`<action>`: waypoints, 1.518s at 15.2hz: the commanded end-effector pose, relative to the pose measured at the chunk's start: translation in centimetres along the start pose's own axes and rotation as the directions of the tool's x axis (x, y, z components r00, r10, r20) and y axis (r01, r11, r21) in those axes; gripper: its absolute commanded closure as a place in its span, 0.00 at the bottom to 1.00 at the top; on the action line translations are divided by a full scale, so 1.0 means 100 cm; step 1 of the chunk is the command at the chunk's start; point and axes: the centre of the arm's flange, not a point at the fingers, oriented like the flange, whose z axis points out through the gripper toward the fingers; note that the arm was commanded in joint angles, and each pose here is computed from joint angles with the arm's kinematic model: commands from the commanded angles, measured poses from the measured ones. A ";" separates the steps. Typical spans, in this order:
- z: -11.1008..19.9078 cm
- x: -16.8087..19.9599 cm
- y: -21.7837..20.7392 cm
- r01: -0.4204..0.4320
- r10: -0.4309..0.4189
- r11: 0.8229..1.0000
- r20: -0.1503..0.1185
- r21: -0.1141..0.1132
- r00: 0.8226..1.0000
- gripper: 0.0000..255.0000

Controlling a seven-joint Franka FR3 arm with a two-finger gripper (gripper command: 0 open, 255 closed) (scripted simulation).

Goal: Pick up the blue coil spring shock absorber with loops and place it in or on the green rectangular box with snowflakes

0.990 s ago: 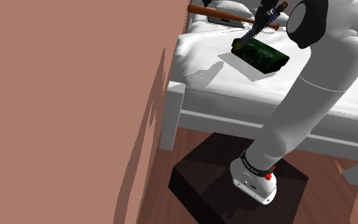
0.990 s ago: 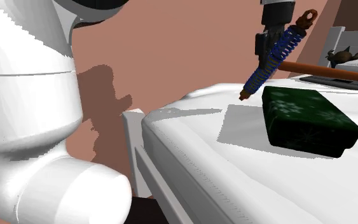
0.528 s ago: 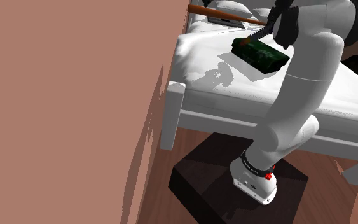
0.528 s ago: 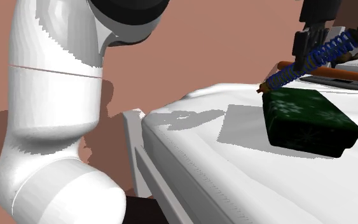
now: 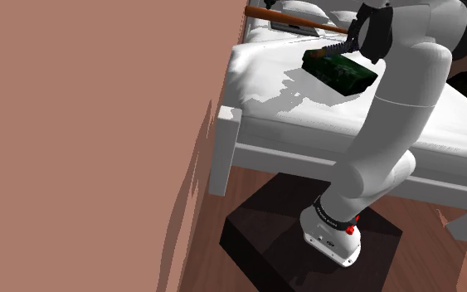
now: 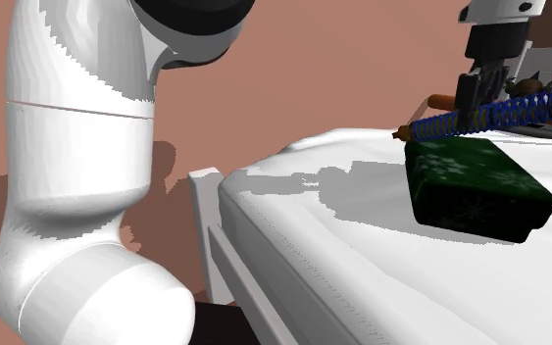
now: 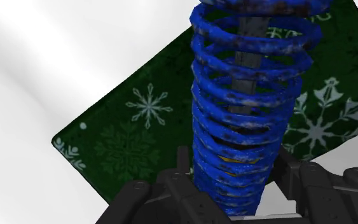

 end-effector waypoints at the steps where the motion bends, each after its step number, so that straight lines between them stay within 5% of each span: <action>1: 0.011 0.000 -0.001 0.000 0.000 1.000 0.000 -0.001 1.000 1.00; 5: 0.035 0.000 -0.003 0.000 0.000 1.000 0.000 -0.001 1.000 1.00; 13: 0.035 0.000 -0.003 0.000 0.000 1.000 0.000 -0.001 1.000 1.00; 14: 0.035 0.000 -0.003 0.000 0.000 1.000 0.000 -0.001 1.000 0.00; 19: 0.035 0.000 -0.003 0.000 0.000 1.000 0.000 -0.001 1.000 0.00; 23: -0.015 0.000 -0.003 0.000 0.000 1.000 0.000 -0.001 1.000 0.00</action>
